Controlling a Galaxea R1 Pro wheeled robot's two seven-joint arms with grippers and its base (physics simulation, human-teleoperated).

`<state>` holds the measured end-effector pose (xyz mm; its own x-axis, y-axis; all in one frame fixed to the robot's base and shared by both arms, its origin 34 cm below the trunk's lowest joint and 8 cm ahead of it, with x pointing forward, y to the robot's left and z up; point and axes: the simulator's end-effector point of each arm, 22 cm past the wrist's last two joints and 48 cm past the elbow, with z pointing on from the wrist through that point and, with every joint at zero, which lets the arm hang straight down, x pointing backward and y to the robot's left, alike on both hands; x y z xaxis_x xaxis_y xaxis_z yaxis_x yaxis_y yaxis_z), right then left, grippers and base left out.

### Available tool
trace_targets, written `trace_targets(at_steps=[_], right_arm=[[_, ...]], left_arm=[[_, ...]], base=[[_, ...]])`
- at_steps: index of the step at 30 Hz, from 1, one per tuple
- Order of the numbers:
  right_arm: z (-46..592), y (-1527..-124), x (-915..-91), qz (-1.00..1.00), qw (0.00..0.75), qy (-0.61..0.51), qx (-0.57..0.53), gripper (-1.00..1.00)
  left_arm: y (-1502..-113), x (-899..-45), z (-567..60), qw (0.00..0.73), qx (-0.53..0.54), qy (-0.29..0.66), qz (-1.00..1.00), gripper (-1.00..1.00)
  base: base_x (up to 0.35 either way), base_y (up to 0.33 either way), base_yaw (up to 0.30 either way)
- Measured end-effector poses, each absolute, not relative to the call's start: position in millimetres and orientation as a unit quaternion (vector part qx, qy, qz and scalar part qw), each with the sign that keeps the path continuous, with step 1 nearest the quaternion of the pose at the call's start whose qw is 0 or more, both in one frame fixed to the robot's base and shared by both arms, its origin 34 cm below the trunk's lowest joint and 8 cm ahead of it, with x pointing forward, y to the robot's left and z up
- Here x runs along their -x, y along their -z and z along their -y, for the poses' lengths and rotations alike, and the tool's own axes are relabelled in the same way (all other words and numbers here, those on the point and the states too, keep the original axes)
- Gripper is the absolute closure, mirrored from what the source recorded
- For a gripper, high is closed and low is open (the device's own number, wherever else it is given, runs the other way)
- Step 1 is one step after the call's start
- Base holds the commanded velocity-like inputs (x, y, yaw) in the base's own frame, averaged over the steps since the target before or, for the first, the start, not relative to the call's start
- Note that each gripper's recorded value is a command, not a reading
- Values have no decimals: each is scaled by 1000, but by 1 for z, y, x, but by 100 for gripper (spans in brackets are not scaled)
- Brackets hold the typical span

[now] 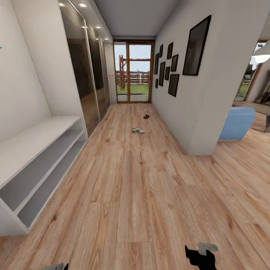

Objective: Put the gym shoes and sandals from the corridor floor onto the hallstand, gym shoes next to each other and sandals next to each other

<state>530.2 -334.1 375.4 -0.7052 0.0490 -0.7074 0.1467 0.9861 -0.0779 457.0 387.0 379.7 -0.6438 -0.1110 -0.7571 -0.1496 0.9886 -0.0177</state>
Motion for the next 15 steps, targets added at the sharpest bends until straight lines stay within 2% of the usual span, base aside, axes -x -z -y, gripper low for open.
trace_targets(at_steps=[15], right_arm=[[335, -376, -530, -921, 381, 64, -53, -100]], left_arm=[[-380, -457, -386, 416, 72, -23, -906, -100]], base=[[340, 0, 0]])
